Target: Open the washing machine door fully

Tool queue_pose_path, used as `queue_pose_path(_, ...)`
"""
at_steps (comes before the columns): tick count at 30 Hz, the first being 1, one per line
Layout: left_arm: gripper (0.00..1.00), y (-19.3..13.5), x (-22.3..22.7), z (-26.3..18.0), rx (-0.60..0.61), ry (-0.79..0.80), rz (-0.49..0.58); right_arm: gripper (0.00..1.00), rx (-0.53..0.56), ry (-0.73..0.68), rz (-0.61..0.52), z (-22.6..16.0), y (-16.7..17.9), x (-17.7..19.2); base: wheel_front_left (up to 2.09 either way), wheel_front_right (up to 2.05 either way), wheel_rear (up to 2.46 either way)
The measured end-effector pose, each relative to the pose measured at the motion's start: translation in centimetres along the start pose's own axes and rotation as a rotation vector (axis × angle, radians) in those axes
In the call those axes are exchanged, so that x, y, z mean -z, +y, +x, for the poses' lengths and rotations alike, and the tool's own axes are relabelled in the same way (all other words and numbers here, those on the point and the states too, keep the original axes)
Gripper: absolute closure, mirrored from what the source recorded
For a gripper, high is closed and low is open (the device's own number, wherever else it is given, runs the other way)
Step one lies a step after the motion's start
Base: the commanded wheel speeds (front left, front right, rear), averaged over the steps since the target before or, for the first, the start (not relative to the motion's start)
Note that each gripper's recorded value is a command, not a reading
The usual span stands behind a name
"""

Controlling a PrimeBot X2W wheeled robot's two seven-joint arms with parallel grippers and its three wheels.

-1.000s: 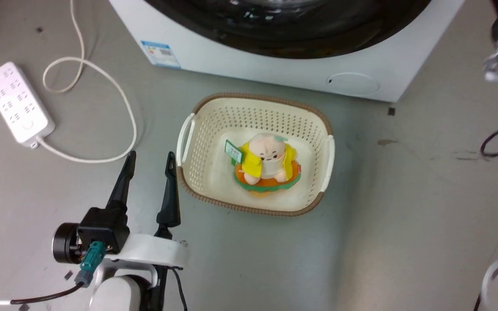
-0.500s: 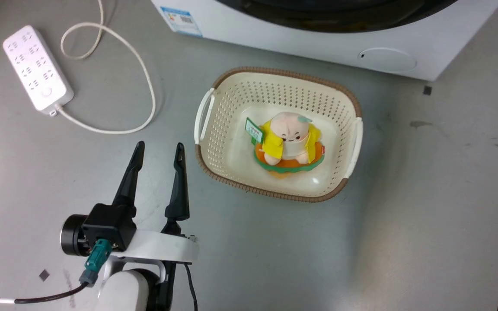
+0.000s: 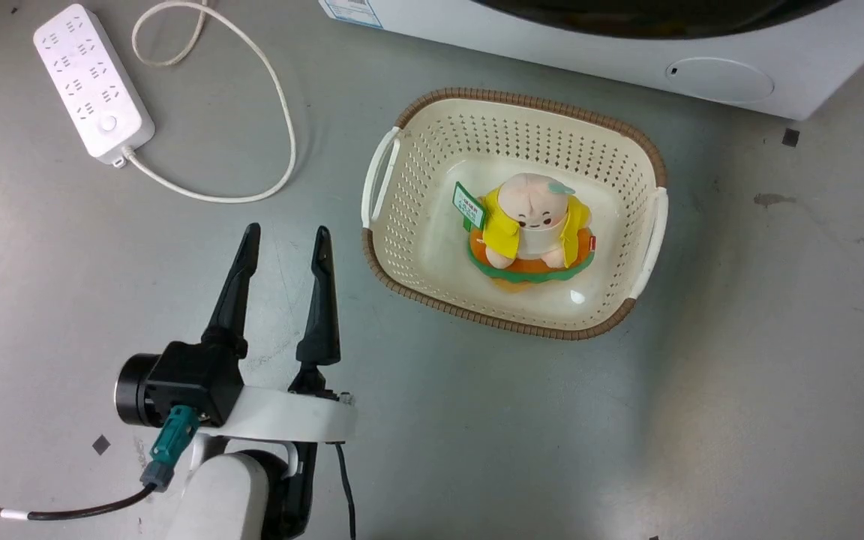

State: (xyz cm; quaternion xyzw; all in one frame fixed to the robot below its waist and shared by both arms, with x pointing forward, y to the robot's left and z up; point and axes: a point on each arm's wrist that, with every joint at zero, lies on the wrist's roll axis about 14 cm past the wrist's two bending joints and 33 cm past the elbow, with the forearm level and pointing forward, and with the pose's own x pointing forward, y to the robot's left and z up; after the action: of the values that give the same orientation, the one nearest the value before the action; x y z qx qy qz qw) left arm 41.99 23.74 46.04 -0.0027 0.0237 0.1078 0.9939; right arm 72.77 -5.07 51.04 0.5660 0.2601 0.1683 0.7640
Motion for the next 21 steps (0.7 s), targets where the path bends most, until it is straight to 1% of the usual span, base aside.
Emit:
queue_pose_path(5,0.0,-0.3,-0.8,-0.2,0.01,-0.027,-0.015,1.0,0.018,0.072,0.029,-0.6,-0.1,1.4,0.0,0.0,0.0)
queue_pose_path(7,0.0,-0.5,-1.6,-0.5,0.016,-0.05,-0.029,1.0,0.011,0.128,0.057,-1.2,0.5,2.6,0.0,0.0,0.0)
queue_pose_path(11,0.0,-0.8,-2.7,-0.8,0.026,-0.078,-0.04,1.0,0.012,0.167,0.076,-2.2,0.8,4.1,0.0,0.0,0.0)
queue_pose_path(17,0.0,-0.9,-4.1,-2.5,0.036,-0.112,-0.048,1.0,0.027,0.258,0.096,-5.3,0.5,8.7,0.0,0.0,0.0)
queue_pose_path(21,0.0,-0.7,-5.1,-4.0,0.038,-0.136,-0.05,1.0,0.006,0.307,0.114,-7.6,1.2,11.8,0.0,0.0,0.0)
